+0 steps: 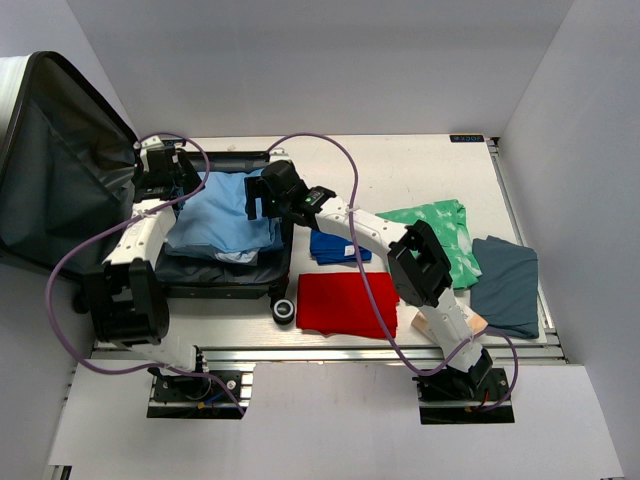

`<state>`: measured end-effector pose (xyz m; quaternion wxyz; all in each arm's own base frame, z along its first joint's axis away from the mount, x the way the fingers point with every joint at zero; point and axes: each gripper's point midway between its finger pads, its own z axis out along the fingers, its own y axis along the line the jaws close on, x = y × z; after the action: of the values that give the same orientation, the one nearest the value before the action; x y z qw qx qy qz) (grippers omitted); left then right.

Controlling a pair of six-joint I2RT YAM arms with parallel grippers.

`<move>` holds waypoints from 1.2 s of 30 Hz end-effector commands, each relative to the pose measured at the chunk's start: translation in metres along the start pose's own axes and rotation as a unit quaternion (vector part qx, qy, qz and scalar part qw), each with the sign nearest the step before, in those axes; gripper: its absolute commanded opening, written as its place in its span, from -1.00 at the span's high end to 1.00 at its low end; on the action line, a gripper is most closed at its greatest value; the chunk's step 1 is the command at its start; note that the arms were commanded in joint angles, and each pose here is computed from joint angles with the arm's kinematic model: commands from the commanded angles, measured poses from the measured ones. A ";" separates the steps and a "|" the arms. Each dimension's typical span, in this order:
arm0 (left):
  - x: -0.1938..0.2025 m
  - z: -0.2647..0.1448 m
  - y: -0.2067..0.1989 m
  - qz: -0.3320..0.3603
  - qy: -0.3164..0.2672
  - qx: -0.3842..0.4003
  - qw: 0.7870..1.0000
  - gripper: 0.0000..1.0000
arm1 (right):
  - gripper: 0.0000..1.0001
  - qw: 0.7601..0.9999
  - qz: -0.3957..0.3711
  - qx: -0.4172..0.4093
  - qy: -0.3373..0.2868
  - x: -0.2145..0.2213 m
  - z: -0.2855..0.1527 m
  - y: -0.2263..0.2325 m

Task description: Pack the luggage

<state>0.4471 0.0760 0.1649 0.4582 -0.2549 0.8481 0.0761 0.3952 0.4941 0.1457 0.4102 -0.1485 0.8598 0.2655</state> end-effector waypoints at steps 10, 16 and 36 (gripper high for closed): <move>-0.037 -0.063 -0.031 -0.017 -0.016 0.093 0.995 -0.96 | -0.79 0.994 -0.019 0.015 -0.103 -0.097 -0.095 -0.003; 0.006 -0.046 -0.035 -0.033 0.043 0.091 0.994 -0.96 | -0.79 0.980 -0.116 -0.157 -0.044 -0.072 -0.062 0.056; 0.061 0.000 -0.017 -0.024 0.127 0.020 0.991 -0.96 | -0.78 0.992 -0.097 -0.073 -0.036 -0.057 0.019 0.016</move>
<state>0.4116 0.0406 0.0786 0.3104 -0.2828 0.9073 0.0225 0.4299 0.5235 0.1061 0.4015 -0.2416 0.8427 0.2650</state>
